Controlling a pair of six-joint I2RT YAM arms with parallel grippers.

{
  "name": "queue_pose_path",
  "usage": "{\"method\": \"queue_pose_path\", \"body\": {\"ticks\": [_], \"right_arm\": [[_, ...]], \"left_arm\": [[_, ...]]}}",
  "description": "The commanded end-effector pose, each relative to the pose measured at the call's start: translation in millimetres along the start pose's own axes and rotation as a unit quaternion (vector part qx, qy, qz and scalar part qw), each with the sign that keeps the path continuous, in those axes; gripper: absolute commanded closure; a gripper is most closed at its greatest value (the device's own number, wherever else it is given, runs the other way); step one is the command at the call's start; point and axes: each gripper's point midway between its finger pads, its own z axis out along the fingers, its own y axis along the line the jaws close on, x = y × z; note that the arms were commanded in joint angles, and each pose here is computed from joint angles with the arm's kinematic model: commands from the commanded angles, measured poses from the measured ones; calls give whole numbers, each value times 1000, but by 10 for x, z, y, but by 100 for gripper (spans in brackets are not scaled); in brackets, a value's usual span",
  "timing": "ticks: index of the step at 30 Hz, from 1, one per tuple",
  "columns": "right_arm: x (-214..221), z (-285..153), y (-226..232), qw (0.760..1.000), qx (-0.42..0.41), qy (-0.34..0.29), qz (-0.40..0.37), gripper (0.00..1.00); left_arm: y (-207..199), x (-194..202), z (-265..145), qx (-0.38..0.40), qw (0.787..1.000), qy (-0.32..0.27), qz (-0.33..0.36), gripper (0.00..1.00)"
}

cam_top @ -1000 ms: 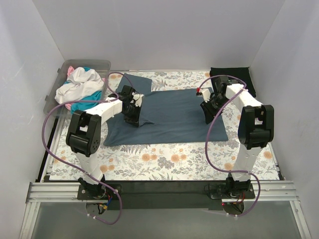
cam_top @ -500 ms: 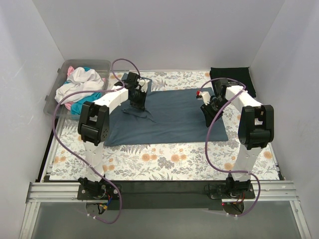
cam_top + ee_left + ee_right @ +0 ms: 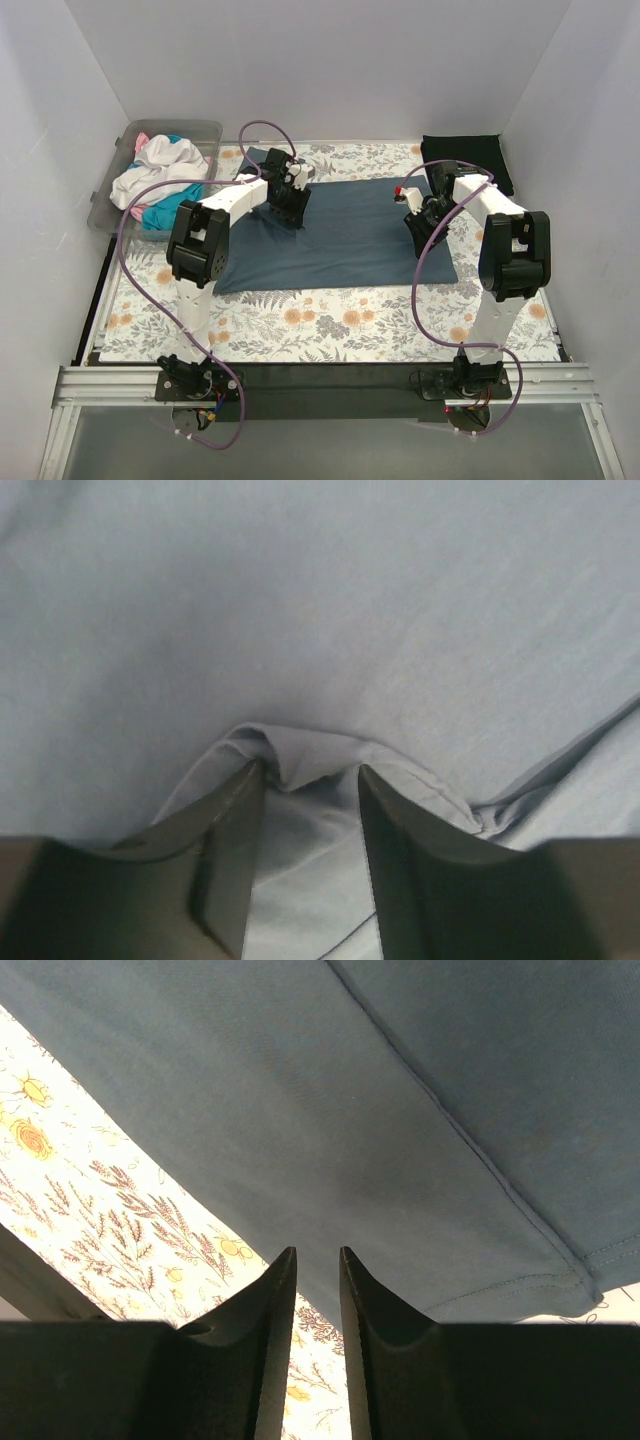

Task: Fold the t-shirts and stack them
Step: Fold the tshirt

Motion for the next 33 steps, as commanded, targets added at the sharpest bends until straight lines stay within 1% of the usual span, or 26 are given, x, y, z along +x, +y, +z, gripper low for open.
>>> {"method": "queue_pose_path", "body": {"ticks": [1,3,4,5,6,8,9,10,12,13,14,16,22,33], "right_arm": [[-53,-102,45,1000,3,-19,-8,71],[-71,-99,45,1000,2,-20,-7,71],[-71,-92,34,1000,1,-20,-5,71],[-72,-95,35,1000,1,-20,-4,71],[-79,-97,32,1000,2,-20,-4,72],[-89,-113,33,1000,3,-23,-5,71],[-85,-117,35,1000,5,-21,-6,72],[-83,-118,37,1000,6,-21,-7,71],[-69,-124,29,1000,8,-20,-7,71],[-59,-116,33,1000,8,-18,-7,71],[-56,-118,28,1000,8,-18,-7,71],[-62,-117,30,1000,8,-19,-8,71],[-70,-113,21,1000,7,-19,-7,70],[-36,-89,15,1000,6,-14,-7,71]], "left_arm": [[-122,-489,-414,10,995,-90,36,62],[-205,-604,-472,30,993,-106,37,76],[-225,-620,-451,38,993,-106,37,81],[-260,-681,-473,48,992,-113,41,84],[-270,-700,-467,48,991,-114,43,89],[-264,-705,-432,47,992,-112,43,95],[-247,-718,-442,43,992,-114,42,95],[-243,-711,-429,43,992,-112,40,92],[-226,-679,-420,38,993,-106,31,82],[-212,-661,-416,33,994,-104,25,69],[-216,-644,-413,31,994,-101,16,65],[-150,-613,-391,12,995,-95,3,60],[-12,-516,-242,-30,997,-74,-6,58],[-64,-455,-112,-22,998,-61,2,59]]}}
